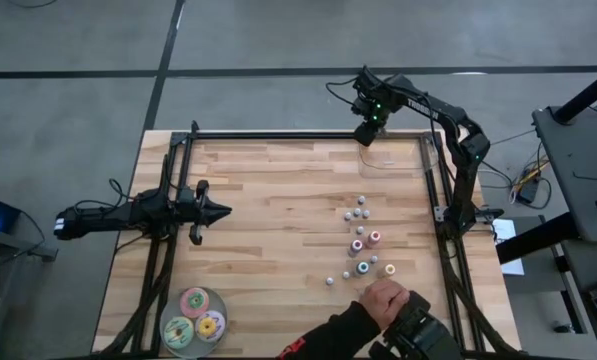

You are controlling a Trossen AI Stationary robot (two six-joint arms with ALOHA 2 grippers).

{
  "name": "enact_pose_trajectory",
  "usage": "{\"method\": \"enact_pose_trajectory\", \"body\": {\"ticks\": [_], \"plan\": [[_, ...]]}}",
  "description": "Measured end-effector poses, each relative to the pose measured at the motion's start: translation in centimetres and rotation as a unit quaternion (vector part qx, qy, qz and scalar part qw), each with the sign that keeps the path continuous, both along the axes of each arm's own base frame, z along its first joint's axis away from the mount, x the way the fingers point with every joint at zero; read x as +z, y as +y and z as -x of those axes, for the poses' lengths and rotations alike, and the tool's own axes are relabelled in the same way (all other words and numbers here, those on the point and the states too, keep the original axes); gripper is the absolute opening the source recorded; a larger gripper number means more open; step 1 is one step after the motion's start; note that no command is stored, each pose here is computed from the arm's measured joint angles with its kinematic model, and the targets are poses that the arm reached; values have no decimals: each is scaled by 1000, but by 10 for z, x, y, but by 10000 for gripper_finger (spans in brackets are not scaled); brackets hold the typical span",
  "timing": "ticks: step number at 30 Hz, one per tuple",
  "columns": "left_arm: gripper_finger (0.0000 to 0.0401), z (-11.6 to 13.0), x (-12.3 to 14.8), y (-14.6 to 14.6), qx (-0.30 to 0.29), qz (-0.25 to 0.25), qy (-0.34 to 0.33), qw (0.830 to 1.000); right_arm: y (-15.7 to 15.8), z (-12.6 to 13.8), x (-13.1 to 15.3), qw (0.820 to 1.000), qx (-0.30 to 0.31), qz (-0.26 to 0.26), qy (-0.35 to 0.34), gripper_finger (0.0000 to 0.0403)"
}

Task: Pick & Place food coloring
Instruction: Put the top yellow big food coloring bottle into the bin, then put the big orange food coloring bottle into the bin

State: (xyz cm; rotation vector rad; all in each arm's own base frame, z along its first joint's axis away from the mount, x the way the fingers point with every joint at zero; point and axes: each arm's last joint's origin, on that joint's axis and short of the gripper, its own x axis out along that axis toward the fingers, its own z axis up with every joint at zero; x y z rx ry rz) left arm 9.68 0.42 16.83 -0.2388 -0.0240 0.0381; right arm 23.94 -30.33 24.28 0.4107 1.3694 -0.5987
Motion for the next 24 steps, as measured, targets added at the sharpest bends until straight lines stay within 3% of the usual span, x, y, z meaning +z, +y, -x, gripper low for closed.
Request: {"method": "enact_pose_trajectory", "body": {"ticks": [11, 24], "plan": [[0, 0, 0, 0, 0, 0, 0, 1000, 1, 0, -4, 1000, 5, 0, 1, 164], [0, 0, 0, 0, 0, 0, 0, 1000, 7, 5, 14, 1000, 9, 16, -12, 171]]}}
